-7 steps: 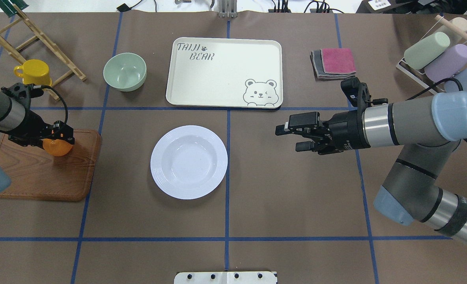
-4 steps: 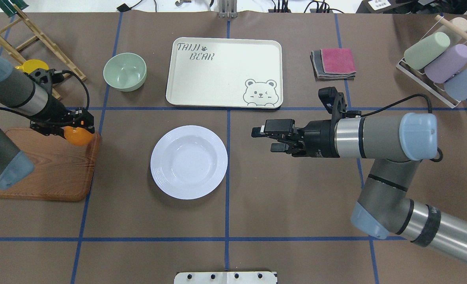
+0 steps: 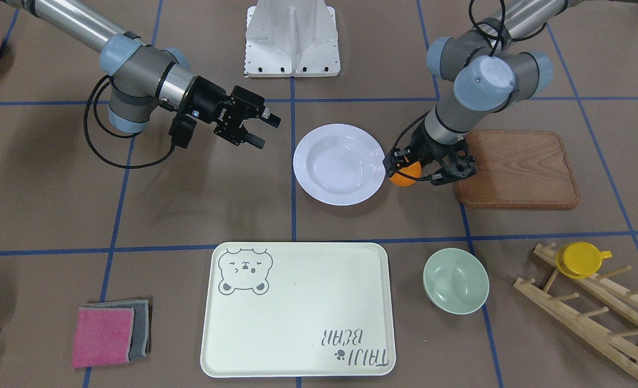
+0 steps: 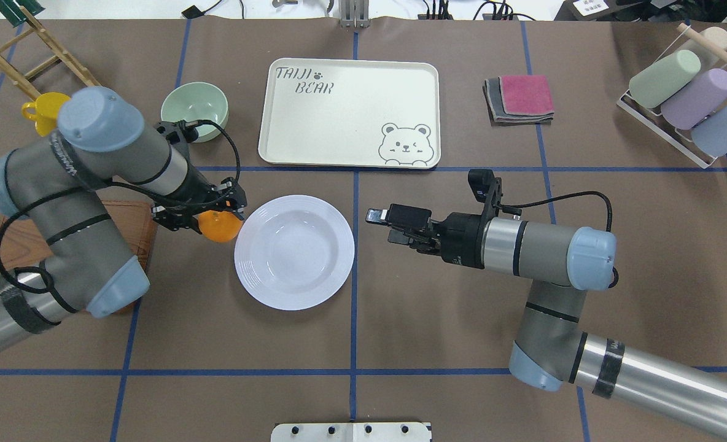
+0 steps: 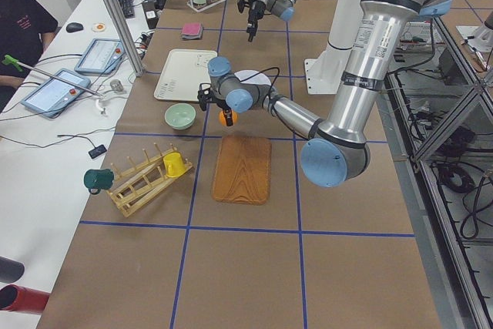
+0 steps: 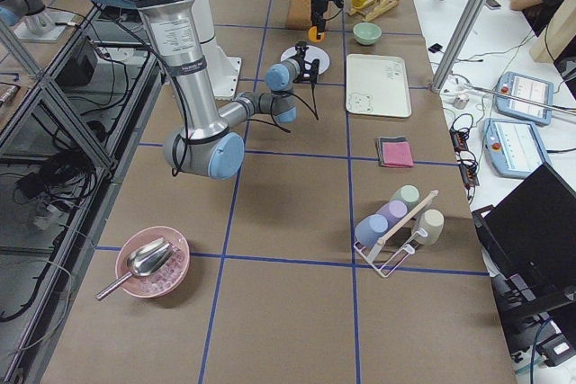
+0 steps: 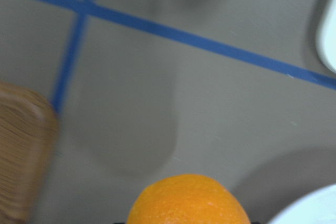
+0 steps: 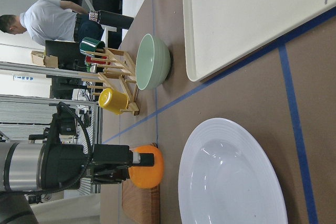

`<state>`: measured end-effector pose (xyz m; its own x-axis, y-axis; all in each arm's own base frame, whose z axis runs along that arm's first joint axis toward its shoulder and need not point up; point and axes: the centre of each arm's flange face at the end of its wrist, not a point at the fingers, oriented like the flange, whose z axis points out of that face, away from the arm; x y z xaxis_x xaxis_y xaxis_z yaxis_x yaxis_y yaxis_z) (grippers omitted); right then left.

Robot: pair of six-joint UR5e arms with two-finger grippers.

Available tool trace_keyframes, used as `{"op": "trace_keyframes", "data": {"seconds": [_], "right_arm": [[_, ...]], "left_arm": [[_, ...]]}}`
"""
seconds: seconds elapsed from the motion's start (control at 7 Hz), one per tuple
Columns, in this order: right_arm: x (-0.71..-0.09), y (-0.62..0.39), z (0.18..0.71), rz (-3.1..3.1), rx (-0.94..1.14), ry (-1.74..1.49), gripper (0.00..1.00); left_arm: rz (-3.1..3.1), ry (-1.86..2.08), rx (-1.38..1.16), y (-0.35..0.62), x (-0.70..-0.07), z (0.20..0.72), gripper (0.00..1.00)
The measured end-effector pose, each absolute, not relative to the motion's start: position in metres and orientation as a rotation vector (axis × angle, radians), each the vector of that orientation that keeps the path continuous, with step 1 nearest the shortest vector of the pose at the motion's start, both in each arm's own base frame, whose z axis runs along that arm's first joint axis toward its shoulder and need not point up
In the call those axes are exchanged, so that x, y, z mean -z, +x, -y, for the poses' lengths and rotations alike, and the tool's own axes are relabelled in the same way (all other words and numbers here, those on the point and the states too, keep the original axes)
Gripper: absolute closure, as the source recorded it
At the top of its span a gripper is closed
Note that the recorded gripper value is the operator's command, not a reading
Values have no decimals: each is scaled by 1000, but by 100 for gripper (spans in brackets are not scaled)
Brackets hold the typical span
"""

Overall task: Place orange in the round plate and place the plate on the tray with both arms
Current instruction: 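Carry the orange over the white plate with the left gripper while the right approaches, then lower the orange into the plate with the left gripper while the right grips the rim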

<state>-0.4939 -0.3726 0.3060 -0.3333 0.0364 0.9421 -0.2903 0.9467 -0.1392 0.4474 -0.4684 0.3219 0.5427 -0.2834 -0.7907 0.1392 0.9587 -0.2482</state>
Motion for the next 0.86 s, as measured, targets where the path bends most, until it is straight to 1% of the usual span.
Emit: {"op": "trace_keyframes", "data": {"seconds": [0.14, 0.29, 0.43, 0.57, 0.86], "right_arm": [[-307, -506, 371, 1879, -344, 183, 0], [-308, -518, 370, 1868, -348, 180, 0], [-309, -527, 369, 1849, -345, 178, 0], [-309, -534, 366, 1828, -336, 180, 0], [-311, -546, 359, 1802, -327, 177, 0]], "left_arm": [[-974, -171, 262, 473, -304, 453, 26], [-978, -174, 262, 495, -291, 438, 22], [-980, -176, 259, 509, -284, 426, 7], [-980, -172, 262, 515, -281, 421, 2], [-981, -150, 271, 519, -277, 421, 2]]}}
